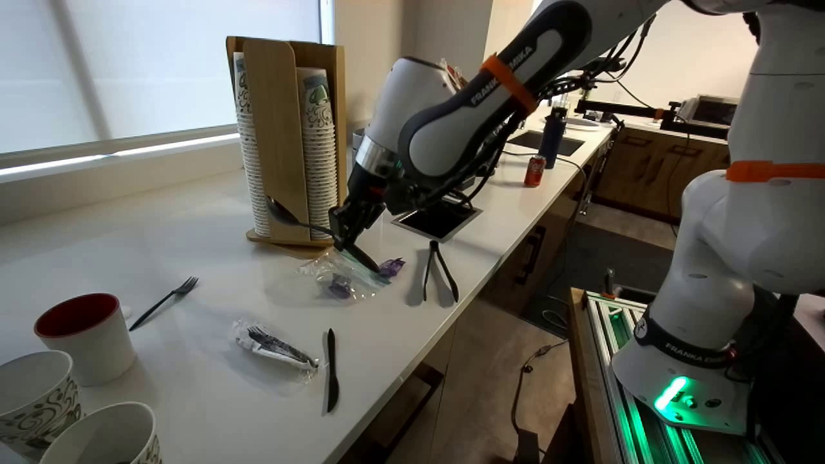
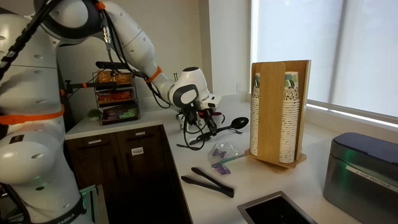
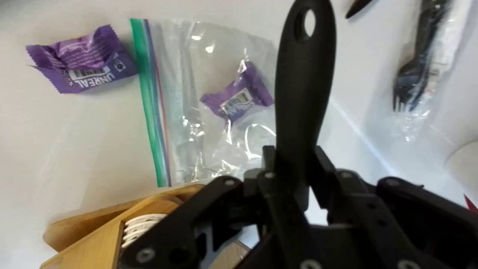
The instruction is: Place the large spoon in between the clear bags
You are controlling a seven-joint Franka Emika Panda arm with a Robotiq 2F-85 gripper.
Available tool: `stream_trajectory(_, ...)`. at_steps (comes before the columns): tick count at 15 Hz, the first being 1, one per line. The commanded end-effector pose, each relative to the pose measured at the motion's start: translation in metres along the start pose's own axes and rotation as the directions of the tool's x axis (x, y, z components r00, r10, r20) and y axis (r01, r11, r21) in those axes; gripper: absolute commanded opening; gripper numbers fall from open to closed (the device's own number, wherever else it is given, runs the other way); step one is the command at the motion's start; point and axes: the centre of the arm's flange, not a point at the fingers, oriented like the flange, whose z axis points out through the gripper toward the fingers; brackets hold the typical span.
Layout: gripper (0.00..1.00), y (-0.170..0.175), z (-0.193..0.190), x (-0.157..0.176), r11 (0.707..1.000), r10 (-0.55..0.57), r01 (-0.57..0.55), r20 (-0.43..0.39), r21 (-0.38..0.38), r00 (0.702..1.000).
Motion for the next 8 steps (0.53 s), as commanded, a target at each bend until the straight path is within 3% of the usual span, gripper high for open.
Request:
stream_trajectory(1, 0.06, -0.013, 0.048, -0.007, 0.996, -0.066, 0.066, -0.004, -0.062, 0.998)
stream_trajectory(8, 0.06, -0.051, 0.066, -0.041, 0.940, -0.340, 0.340, 0.018, -0.006, 0.940)
